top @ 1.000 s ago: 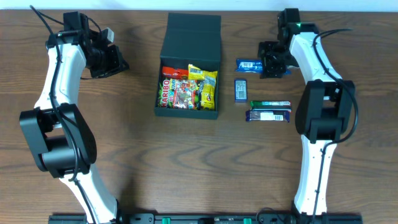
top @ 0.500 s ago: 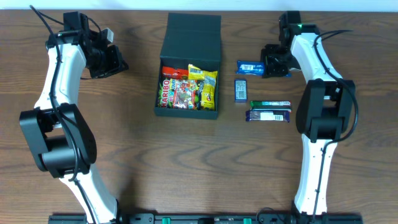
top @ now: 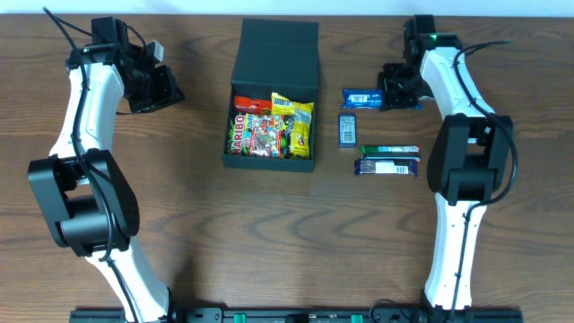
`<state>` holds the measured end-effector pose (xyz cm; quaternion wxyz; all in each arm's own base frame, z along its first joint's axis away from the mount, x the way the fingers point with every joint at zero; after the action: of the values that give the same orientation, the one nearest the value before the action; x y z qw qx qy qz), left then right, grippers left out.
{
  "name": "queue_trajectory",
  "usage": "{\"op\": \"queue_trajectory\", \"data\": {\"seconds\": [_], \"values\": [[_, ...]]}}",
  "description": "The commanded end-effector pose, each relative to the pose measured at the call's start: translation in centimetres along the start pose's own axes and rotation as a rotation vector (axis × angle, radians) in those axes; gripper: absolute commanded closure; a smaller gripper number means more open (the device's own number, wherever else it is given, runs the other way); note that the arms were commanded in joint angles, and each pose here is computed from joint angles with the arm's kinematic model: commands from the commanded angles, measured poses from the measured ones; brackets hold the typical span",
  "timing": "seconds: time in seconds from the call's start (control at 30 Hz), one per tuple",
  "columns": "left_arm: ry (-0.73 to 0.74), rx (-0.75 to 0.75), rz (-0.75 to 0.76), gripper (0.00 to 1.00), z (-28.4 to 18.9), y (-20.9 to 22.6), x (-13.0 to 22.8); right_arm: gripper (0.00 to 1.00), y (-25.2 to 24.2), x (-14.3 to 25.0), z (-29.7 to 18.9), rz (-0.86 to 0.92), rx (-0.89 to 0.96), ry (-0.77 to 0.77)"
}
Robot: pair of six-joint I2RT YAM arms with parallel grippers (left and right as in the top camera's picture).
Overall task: Pack container
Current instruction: 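Carry the blue bar left and lower it into the box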
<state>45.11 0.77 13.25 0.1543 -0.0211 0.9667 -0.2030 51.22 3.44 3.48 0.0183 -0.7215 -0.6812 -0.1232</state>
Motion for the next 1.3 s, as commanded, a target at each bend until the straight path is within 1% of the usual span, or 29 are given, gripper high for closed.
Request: {"op": "queue_trajectory", "data": {"seconds": [0.0,0.17,0.27,0.4,0.57,0.6,0.7,0.77,0.87,0.97,1.03,1.13,1.27], "values": [[-0.003,-0.006,0.026,0.78,0.0,0.0,-0.4,0.62,1.8,-0.6,-0.9,-0.055,-0.058,-0.029],[-0.003,-0.006,0.026,0.78,0.0,0.0,-0.4,0.64,5.1,1.2,-5.2,-0.177,-0.189,-0.014],[-0.004,-0.006,0.026,0.78,0.0,0.0,-0.4,0.65,6.7,3.5,-9.0,-0.292,-0.274,0.012],[-0.004,-0.007,0.026,0.78,0.0,0.0,-0.4,0.64,6.6,6.6,-11.4,-0.357,-0.305,0.075],[-0.005,-0.009,0.022,0.79,-0.1,0.2,-0.4,0.65,5.5,11.8,-11.5,-0.42,-0.296,0.183],[-0.004,-0.011,0.021,0.79,-0.1,0.3,-0.4,0.67,5.1,12.9,-11.3,-0.431,-0.288,0.194],[0.004,-0.022,0.008,0.8,-0.3,0.8,-0.2,0.65,3.7,16.6,-10.7,-0.479,-0.266,0.216],[0.014,-0.04,-0.005,0.83,-0.4,1.3,0.1,0.66,2.6,18.6,-10.3,-0.499,-0.241,0.23],[0.013,-0.042,-0.022,0.84,-0.7,1.9,0.2,0.68,0.7,21.3,-9.8,-0.53,-0.202,0.246],[0.006,-0.047,-0.038,0.83,-1.0,2.7,0.1,0.7,-1.1,23.6,-9.4,-0.524,-0.154,0.259],[0.002,-0.051,-0.051,0.82,-1.3,3.3,0.1,0.76,-2.4,24.6,-9.1,-0.492,-0.112,0.26],[-0.005,-0.055,-0.065,0.82,-1.6,3.9,0.1,0.89,-4.5,24.9,-8.8,-0.372,-0.016,0.254],[-0.012,-0.058,-0.073,0.82,-1.8,4.4,0.1,0.9,-5.9,25.5,-8.7,-0.298,0.04,0.246]]}}
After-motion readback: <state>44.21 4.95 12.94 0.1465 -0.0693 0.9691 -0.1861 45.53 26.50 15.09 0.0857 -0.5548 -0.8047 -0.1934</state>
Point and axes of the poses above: each gripper's point midway between its finger pads, its own z axis out along the fingers, its own y axis along the line the jaws close on, x = y × z, the point moved 3 cm from there along -z, back along the fingers, and after that the axes turned 9 degrees about z, right-handed, at the moved point
